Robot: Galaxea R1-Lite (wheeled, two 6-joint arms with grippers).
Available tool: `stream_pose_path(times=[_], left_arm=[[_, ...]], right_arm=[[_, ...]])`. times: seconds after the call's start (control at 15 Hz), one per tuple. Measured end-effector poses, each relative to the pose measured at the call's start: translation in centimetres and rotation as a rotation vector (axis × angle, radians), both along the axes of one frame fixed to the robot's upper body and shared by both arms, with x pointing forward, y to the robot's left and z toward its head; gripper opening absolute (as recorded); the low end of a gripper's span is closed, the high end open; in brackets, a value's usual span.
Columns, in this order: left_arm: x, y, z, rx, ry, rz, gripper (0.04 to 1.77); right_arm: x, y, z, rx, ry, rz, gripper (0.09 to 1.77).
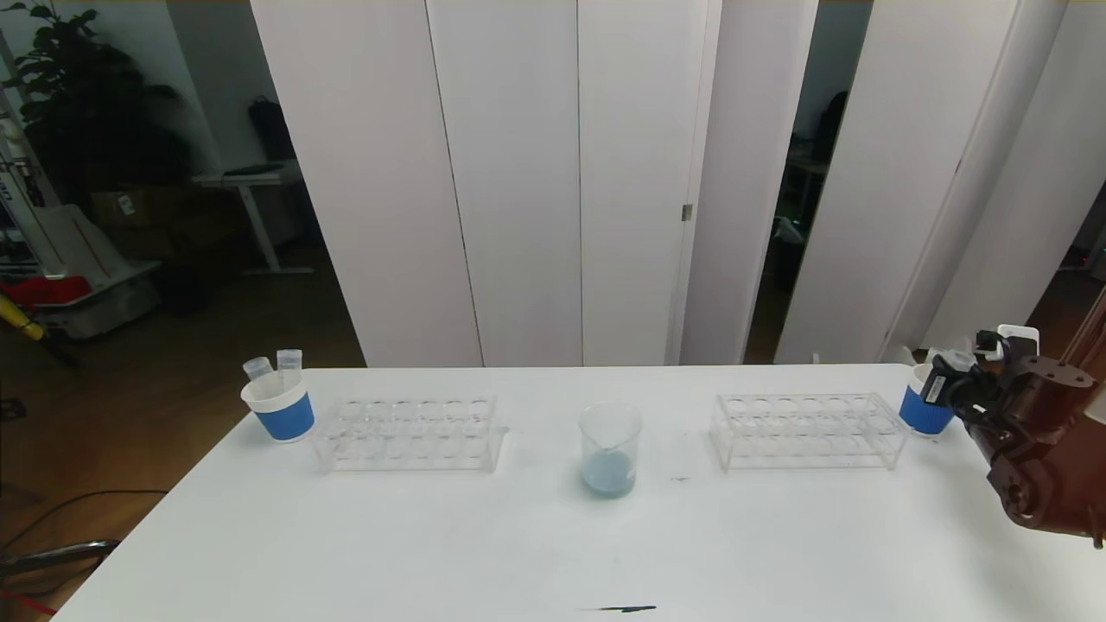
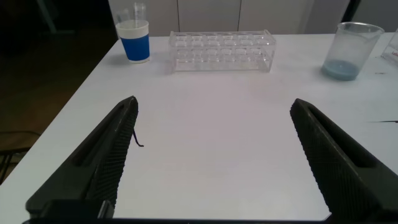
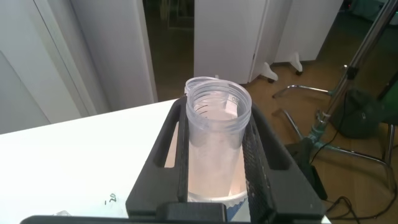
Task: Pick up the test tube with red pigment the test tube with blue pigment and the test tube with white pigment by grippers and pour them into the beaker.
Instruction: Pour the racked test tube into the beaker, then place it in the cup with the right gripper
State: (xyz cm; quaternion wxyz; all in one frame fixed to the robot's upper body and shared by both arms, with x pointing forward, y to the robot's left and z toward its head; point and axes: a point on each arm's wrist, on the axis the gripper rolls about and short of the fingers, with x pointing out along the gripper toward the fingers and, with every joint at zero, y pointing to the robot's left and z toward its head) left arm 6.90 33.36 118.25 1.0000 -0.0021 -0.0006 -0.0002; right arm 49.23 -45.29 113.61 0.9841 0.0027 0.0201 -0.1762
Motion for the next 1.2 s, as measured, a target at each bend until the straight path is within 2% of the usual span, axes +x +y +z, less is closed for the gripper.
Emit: stream_pose_path(times=[0.87, 0.93, 1.0, 1.13, 1.2], left_arm=[[0.00, 0.00, 0.00, 0.000, 0.000, 0.000, 1.75], [0.00, 0.00, 0.00, 0.000, 0.000, 0.000, 1.75], [0.00, 0.00, 0.00, 0.000, 0.000, 0.000, 1.75], [0.00, 0.00, 0.00, 0.000, 0.000, 0.000, 1.75], [0.00, 0.00, 0.00, 0.000, 0.000, 0.000, 1.75]], right_arm=[[0.06, -0.02, -0.28, 0.002, 0.006, 0.004, 0.58], [0.07, -0.03, -0.24, 0.002, 0.003, 0.004, 0.63], [0.07, -0.03, -0.20, 0.002, 0.003, 0.005, 0.82], [0.06, -0.06, -0.20, 0.001, 0.003, 0.003, 1.51], [0.04, -0.07, -0.22, 0.002, 0.004, 0.001, 1.70]])
